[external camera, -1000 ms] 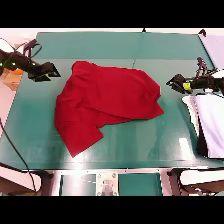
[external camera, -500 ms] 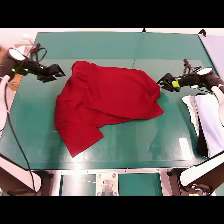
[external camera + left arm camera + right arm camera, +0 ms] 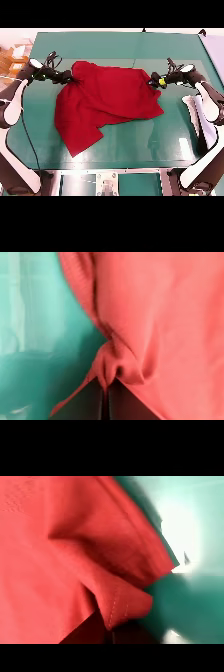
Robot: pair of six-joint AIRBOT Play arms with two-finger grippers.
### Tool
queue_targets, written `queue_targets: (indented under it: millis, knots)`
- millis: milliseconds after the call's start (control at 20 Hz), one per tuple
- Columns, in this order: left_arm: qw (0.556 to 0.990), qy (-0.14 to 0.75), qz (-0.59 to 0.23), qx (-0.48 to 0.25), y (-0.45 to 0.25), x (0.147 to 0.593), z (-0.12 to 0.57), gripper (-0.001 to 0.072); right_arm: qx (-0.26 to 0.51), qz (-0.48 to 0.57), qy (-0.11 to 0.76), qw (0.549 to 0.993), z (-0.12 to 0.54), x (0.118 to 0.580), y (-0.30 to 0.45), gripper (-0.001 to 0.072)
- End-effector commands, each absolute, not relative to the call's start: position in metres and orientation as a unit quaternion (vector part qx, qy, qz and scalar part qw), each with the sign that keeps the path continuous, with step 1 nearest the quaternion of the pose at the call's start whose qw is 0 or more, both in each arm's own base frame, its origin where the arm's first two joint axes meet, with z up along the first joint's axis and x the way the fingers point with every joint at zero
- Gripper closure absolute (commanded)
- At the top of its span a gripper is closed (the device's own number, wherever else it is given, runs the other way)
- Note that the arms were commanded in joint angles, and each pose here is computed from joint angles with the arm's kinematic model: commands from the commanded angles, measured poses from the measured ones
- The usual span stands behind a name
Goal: Fold the shirts.
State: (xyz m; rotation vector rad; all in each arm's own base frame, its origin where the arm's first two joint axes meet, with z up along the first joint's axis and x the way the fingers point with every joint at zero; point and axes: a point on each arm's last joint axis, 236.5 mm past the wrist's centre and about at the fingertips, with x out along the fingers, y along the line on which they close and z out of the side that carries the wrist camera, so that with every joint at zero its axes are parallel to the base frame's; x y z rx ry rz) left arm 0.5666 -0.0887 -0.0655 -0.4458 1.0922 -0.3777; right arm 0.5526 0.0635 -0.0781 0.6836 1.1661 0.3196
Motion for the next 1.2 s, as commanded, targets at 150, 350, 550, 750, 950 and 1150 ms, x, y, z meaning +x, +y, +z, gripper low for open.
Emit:
queue_targets:
  millis: [150, 350, 550, 750, 950, 1150]
  knots:
    - [0.830, 0.513, -0.192, -0.101, -0.072, 0.553, 0.015, 0.0688, 0.279, 0.229, 0.467, 0.807, 0.054, 0.569, 0.082, 0.0696]
    - [0.889, 0.431, -0.157, -0.014, -0.045, 0.529, 0.152, 0.0687, 0.224, 0.246, 0.342, 0.879, 0.208, 0.545, 0.070, 0.0697]
    - [0.950, 0.270, -0.158, 0.019, -0.053, 0.446, 0.322, 0.0687, 0.145, 0.244, 0.190, 0.940, 0.364, 0.462, 0.059, 0.0696]
    - [0.980, 0.121, -0.148, 0.052, -0.059, 0.331, 0.442, 0.0687, 0.082, 0.214, 0.078, 0.970, 0.458, 0.369, 0.051, 0.0696]
    - [0.986, 0.054, -0.143, 0.063, -0.063, 0.262, 0.483, 0.0687, 0.052, 0.195, 0.027, 0.979, 0.494, 0.320, 0.053, 0.0696]
    - [0.979, 0.126, -0.153, 0.050, -0.064, 0.276, 0.445, 0.0686, 0.064, 0.193, 0.053, 0.978, 0.474, 0.331, 0.049, 0.0696]
